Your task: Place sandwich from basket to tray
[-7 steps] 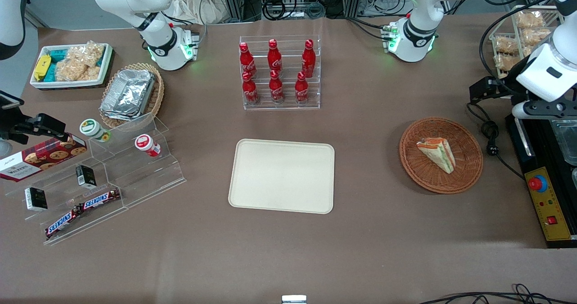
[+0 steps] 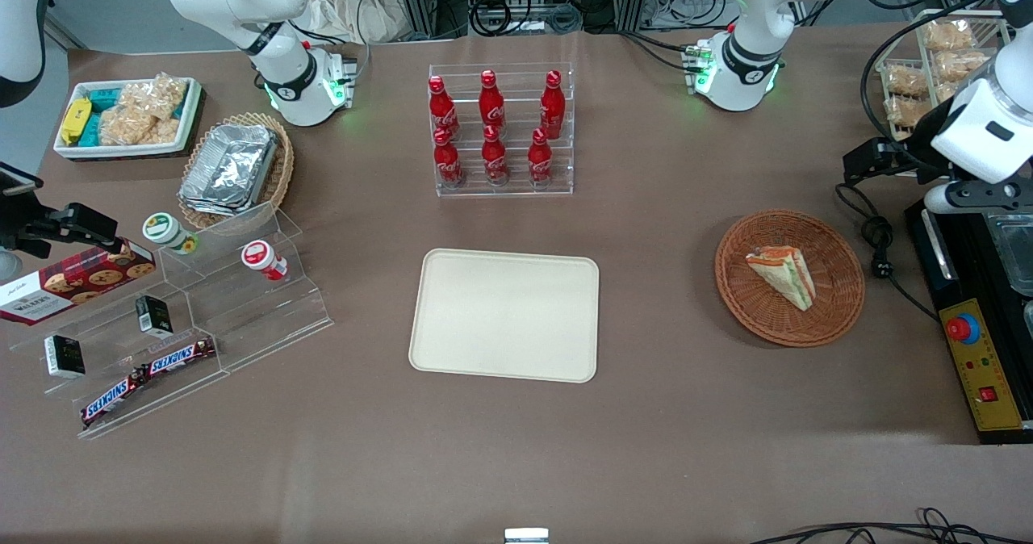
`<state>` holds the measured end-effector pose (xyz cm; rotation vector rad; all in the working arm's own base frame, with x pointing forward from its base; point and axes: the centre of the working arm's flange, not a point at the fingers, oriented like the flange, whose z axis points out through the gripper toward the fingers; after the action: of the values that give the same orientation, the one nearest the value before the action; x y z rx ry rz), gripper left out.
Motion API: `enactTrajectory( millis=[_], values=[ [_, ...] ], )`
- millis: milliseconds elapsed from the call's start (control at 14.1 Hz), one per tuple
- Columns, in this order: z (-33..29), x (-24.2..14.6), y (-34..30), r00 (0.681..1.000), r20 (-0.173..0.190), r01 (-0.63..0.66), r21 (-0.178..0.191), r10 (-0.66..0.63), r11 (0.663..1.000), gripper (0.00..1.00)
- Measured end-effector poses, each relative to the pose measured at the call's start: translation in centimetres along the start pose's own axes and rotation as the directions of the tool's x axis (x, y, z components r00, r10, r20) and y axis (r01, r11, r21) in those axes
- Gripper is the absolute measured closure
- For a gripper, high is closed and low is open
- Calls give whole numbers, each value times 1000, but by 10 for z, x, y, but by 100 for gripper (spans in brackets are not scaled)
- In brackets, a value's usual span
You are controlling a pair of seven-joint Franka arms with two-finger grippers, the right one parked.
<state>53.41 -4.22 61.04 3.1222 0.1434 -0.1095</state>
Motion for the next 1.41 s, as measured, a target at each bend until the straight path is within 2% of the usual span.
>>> enactTrajectory(
  millis=[212, 354, 636, 919, 1414],
  values=[
    [29, 1, -3, 994, 57, 92, 14, -92, 996, 0],
    [58, 6, -13, 985, 75, 152, 20, -153, 988, 0],
    [132, 13, -27, 962, 50, 270, 17, -270, 963, 0],
    [216, 6, -33, 925, -2, 379, -3, -379, 925, 0],
    [319, 22, -34, 850, 8, 526, -3, -526, 850, 0]
  ],
)
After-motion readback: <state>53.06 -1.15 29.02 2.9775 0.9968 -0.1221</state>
